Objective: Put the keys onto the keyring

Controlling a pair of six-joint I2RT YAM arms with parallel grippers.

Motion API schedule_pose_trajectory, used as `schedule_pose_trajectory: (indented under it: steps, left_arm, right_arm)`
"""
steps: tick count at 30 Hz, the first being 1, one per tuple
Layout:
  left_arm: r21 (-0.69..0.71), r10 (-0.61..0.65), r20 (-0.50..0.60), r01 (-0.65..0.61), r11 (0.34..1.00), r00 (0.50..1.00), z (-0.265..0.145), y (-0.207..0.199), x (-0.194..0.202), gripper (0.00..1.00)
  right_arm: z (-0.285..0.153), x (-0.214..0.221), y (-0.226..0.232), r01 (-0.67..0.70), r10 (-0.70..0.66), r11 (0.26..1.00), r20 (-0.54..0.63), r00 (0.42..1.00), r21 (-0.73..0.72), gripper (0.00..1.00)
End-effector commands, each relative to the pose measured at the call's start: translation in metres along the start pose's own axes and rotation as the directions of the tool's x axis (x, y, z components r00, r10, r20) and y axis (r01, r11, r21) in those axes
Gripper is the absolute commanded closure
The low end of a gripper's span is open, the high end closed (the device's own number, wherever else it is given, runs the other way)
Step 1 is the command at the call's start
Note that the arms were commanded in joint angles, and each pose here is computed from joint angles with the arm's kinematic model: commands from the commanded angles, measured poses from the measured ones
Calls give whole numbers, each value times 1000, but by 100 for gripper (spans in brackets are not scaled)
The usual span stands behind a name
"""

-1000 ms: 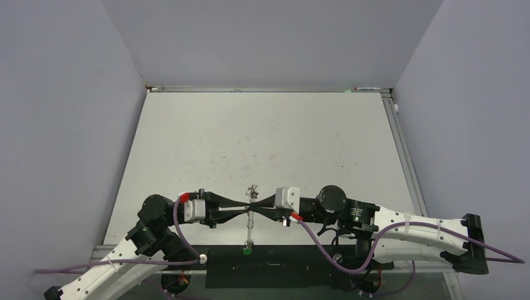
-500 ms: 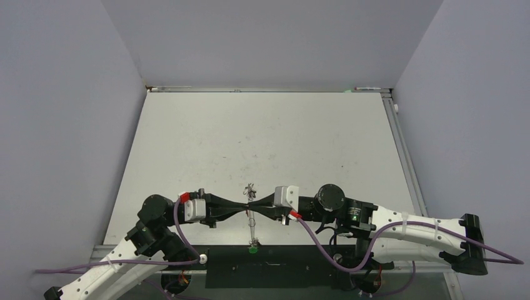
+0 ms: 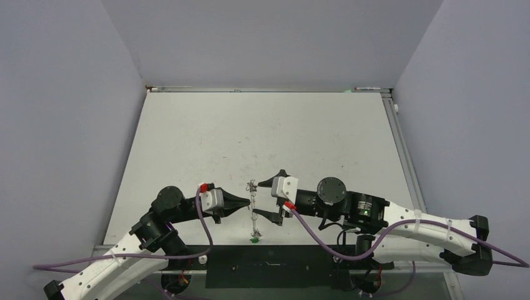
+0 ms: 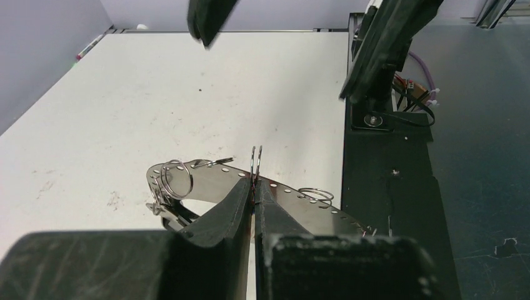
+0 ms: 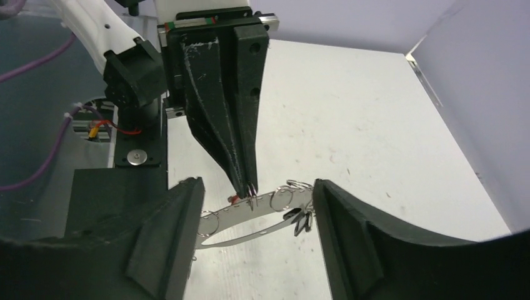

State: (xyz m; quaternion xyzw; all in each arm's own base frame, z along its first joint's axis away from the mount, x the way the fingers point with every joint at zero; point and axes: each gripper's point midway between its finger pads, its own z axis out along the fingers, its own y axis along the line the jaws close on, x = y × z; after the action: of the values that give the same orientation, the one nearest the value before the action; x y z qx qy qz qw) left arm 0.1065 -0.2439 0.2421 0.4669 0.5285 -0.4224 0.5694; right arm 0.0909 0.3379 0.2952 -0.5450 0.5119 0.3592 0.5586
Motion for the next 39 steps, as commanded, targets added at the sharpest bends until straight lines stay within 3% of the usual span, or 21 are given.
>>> schedule_pose_trajectory:
  steps: [1,6,12,24,39]
  left_arm:
    - [-37,53,53,-51,998,997,1,10,-32,100]
    - [-37,47,43,-45,998,998,1,10,-29,100]
    - [-36,39,28,-38,999,999,3,11,-25,100]
    - [-27,34,14,-34,999,999,4,9,-22,100]
    - [-26,40,19,-39,999,999,4,8,-23,100]
  right_arm:
    - [-18,-20,-24,49,-44,995,-60,997,83,31]
    - [-18,-15,-32,102,-87,991,-159,983,88,25]
    - [-7,4,-18,140,-150,989,-293,944,-54,26]
    - [9,8,-19,183,-214,976,-353,911,-118,55]
    - [27,22,-11,166,-217,972,-367,904,-166,65]
